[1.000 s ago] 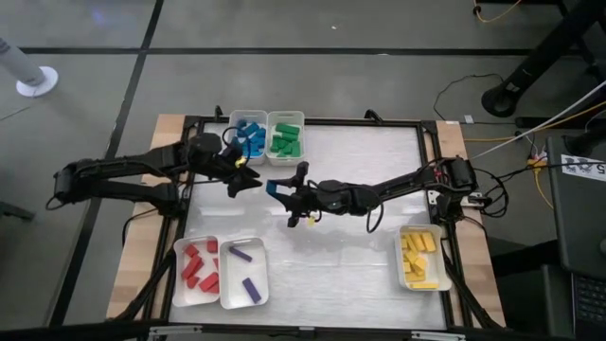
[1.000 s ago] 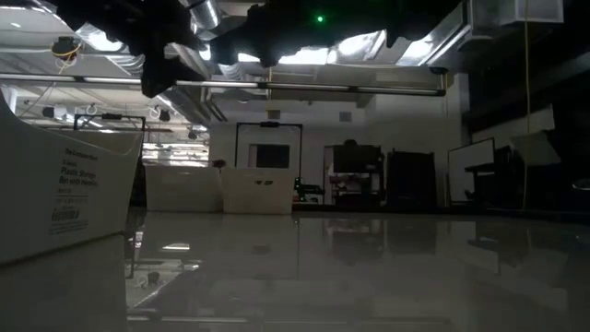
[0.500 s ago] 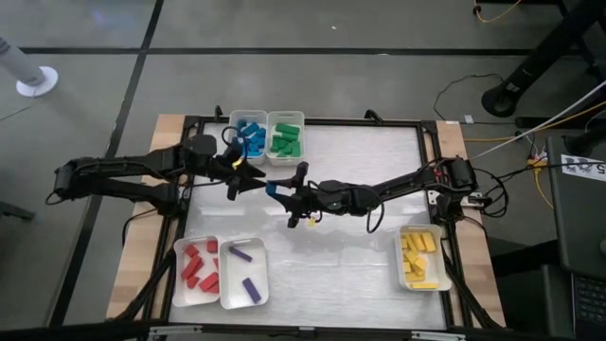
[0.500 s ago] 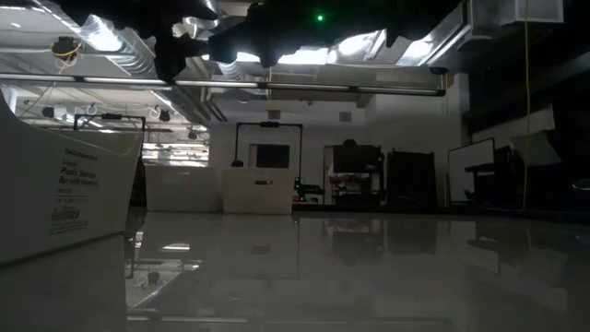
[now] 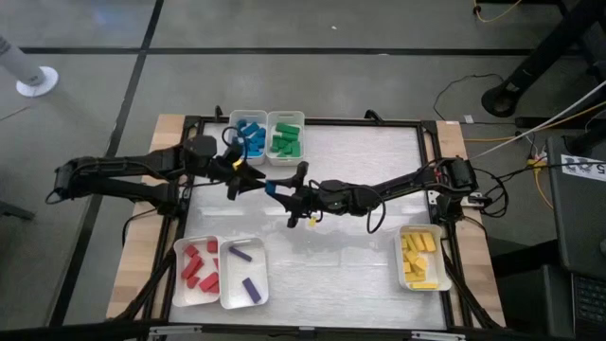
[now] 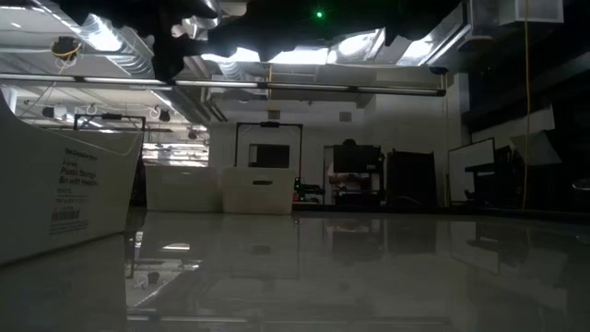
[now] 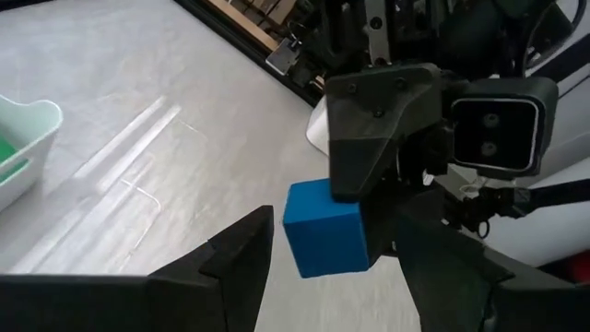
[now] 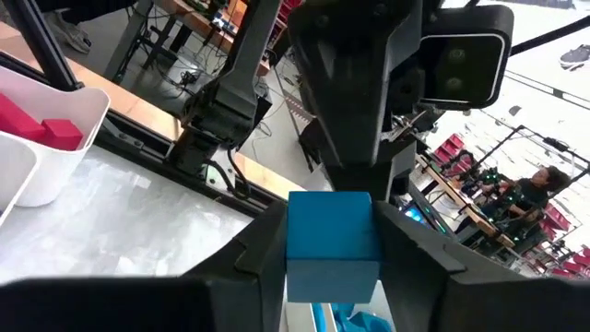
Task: Sort blocks
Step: Put the blue block into the top left white bin
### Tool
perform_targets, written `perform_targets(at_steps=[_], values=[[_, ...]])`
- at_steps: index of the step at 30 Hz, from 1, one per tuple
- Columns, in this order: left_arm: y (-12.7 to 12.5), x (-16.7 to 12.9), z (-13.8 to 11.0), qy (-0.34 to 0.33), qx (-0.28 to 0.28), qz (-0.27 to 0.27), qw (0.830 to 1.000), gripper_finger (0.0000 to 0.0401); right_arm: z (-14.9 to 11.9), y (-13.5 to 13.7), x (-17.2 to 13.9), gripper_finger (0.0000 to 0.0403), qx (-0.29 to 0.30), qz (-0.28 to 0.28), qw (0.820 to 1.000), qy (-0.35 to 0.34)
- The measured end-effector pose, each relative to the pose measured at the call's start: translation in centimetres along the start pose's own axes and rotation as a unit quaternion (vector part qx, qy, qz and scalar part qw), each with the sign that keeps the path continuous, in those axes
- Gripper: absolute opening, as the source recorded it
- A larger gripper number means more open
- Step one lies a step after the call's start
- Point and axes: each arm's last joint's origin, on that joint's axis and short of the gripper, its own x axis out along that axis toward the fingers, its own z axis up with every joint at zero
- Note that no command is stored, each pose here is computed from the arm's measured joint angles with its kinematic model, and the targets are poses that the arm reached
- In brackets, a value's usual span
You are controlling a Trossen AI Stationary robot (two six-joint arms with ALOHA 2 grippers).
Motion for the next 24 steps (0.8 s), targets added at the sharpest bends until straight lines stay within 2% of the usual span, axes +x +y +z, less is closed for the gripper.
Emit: perform_targets(at_steps=[12, 20, 24], values=[[-0.4, 1.9, -0.9, 0.036, 0.006, -0.012, 0.999, 0.0212, 0.3, -0.1, 0.0, 0.0143, 0.004, 0.009, 1.0, -0.025], [-0.5, 3.2, -0.7, 0.022, 0.011, -0.024, 0.999, 0.0212, 0.4, -0.1, 0.0, 0.0141, 0.005, 0.011, 1.0, -0.029], [-0.5, 3.2, -0.7, 0.021, 0.011, -0.025, 0.999, 0.019, 0.4, -0.1, 0.0, 0.0143, 0.005, 0.011, 1.0, -0.029]])
